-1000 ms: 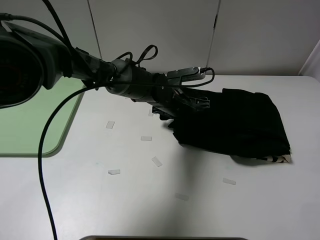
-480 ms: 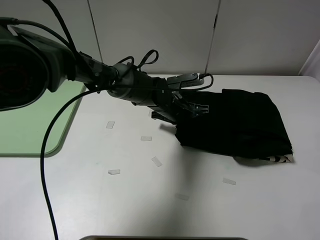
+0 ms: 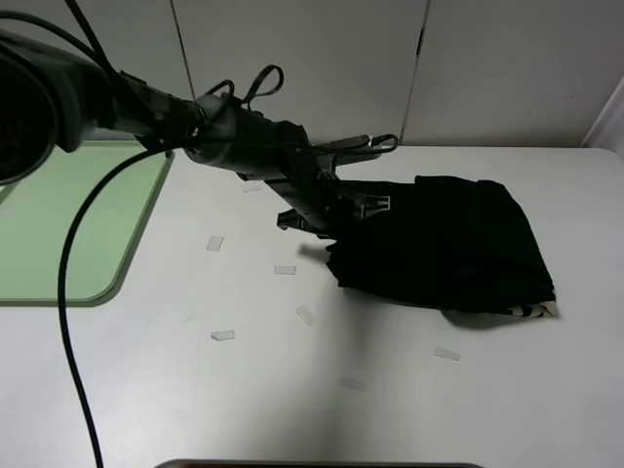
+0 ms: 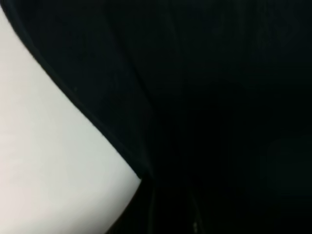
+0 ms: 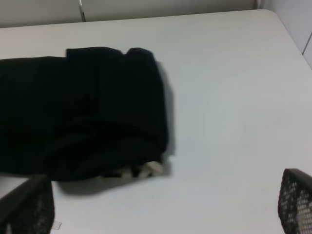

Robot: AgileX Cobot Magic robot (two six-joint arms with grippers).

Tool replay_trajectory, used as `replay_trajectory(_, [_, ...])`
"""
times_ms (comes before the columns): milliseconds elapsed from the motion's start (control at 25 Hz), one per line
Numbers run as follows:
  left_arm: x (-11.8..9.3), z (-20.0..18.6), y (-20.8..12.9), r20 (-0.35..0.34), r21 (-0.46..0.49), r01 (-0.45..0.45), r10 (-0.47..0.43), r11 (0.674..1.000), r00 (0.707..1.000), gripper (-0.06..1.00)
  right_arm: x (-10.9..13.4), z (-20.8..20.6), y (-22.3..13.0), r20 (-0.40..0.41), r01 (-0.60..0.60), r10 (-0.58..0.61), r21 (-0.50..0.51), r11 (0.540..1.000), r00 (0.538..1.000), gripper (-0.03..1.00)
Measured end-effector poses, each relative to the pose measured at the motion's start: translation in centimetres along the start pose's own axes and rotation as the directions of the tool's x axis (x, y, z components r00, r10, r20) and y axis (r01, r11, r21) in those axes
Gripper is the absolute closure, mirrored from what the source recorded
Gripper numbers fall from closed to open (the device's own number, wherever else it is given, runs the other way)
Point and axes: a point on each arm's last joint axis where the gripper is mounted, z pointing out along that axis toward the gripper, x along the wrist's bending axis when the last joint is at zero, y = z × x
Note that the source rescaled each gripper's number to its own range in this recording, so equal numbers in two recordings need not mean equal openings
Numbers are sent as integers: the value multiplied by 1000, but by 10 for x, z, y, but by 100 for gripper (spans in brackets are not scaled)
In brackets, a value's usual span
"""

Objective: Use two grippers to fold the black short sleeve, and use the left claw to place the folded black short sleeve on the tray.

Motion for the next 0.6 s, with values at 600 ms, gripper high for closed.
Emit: replay_trajectory(600, [50,-81,27,-184,205,-108,146,973,972,89,0,0,0,0,0,0,0,1000,1000,-3])
